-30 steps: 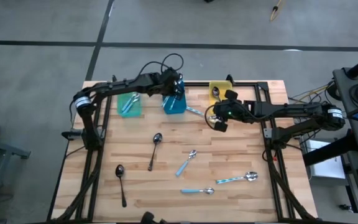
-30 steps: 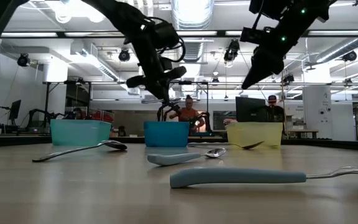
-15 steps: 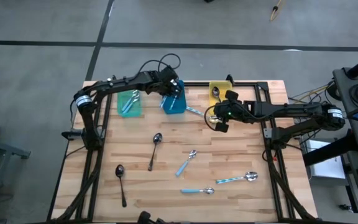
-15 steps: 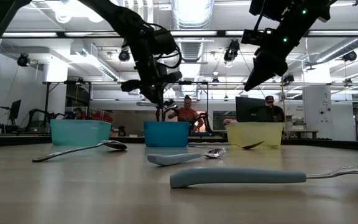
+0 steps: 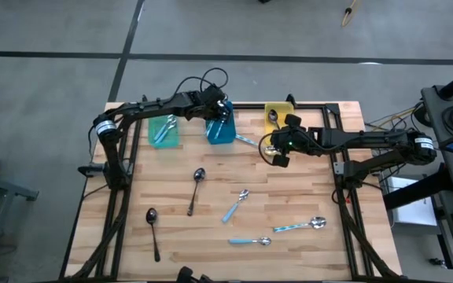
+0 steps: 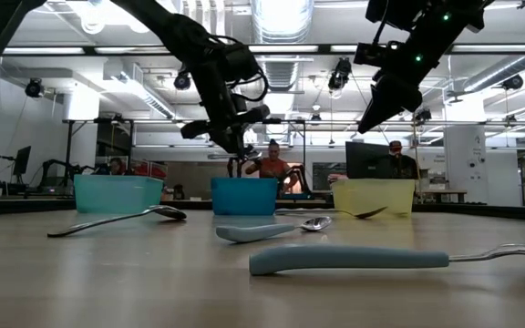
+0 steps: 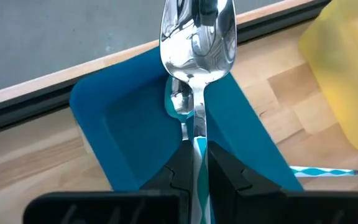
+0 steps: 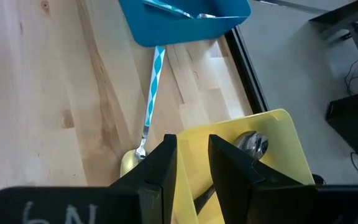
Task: Sort silverware by color (type)
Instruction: Put the white-blue spoon into the blue bin
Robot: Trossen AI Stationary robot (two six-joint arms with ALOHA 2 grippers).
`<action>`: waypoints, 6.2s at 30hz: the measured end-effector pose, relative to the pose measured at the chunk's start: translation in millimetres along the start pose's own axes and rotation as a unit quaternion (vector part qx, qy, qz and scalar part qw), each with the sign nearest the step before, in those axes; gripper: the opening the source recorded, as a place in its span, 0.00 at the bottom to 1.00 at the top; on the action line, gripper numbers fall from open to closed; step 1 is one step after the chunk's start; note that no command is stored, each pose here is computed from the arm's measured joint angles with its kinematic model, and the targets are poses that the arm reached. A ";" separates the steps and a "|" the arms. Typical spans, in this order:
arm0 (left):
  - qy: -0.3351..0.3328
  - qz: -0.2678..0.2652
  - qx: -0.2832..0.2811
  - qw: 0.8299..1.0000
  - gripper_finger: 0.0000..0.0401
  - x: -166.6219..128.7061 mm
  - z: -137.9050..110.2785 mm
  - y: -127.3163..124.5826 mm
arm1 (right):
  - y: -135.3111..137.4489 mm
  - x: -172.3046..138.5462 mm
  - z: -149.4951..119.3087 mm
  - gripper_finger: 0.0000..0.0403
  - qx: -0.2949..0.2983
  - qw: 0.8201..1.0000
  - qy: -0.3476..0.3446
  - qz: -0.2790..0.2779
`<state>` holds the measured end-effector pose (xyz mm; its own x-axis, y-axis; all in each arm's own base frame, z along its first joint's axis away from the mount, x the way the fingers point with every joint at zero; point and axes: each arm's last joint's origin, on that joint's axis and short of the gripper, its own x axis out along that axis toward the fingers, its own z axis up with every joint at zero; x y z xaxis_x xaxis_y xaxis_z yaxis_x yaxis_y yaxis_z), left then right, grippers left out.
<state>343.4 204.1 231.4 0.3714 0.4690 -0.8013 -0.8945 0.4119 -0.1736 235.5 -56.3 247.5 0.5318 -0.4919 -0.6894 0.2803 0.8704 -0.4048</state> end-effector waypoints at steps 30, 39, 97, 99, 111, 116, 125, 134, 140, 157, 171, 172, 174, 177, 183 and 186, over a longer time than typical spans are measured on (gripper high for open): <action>-0.017 0.002 -0.015 1.000 0.02 5.9 -7.2 -1.4 | -0.1 0.0 0.4 0.18 0.000 1.000 -0.002 0.000; 0.003 0.007 -0.018 1.000 0.02 11.0 -20.3 -0.2 | 0.0 0.0 0.4 0.17 -0.004 1.000 -0.002 0.000; 0.032 -0.018 -0.015 0.999 0.03 13.7 -25.1 -2.6 | -0.8 -0.4 3.6 0.16 -0.009 1.000 -0.016 -0.003; 0.035 -0.028 -0.014 0.999 0.03 19.1 -24.2 -3.1 | -0.8 -0.4 3.7 0.16 -0.009 1.000 -0.017 -0.003; 0.093 0.015 0.029 0.995 0.03 43.1 -12.7 -16.8 | -1.3 -0.3 4.1 0.16 -0.008 1.000 -0.019 -0.004; 0.105 0.029 0.034 0.993 0.03 51.0 -12.7 -18.8 | -1.2 -0.3 4.1 0.16 -0.008 1.000 -0.019 -0.003; 0.107 0.033 0.027 0.993 0.08 54.1 -14.4 -18.4 | -1.3 -0.2 4.2 0.16 -0.008 1.000 -0.019 -0.003; 0.102 0.034 0.029 0.994 0.16 53.7 -13.1 -19.1 | -1.2 -0.2 4.1 0.16 -0.008 1.000 -0.019 -0.003; 0.074 0.007 0.072 0.995 0.17 30.7 -2.8 -28.3 | -1.1 0.0 3.8 0.16 -0.003 1.000 -0.019 -0.003; 0.103 -0.010 0.123 0.987 0.21 10.5 3.7 -20.3 | -2.2 -0.4 8.8 0.16 0.011 0.999 -0.043 -0.009; 0.132 0.009 0.131 0.983 0.31 41.3 -8.5 -19.8 | -2.6 -0.3 10.3 0.16 0.005 0.999 -0.051 -0.011; 0.134 0.010 0.131 0.982 0.31 42.6 -9.2 -19.7 | -2.6 -0.3 10.3 0.16 0.005 0.999 -0.051 -0.011; 0.134 0.011 0.131 0.982 0.31 45.0 -9.9 -19.9 | -2.6 -0.3 10.3 0.16 0.005 0.999 -0.051 -0.011; 0.138 0.014 0.132 0.982 0.31 48.2 -11.5 -19.6 | -2.6 -0.3 10.3 0.16 0.005 0.999 -0.051 -0.011; 0.136 0.037 0.136 0.981 0.31 56.3 -14.8 -18.1 | -2.5 -0.2 10.3 0.16 0.005 0.999 -0.050 -0.011; 0.141 0.040 0.137 0.980 0.31 61.0 -17.3 -17.8 | -2.5 -0.2 10.3 0.16 0.004 0.999 -0.051 -0.011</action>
<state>377.7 211.9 175.6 0.1841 0.2895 -0.9393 -0.8036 0.5947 0.0258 242.9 -58.1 254.9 0.6034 -0.5061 -0.6163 0.2989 0.8600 -0.4137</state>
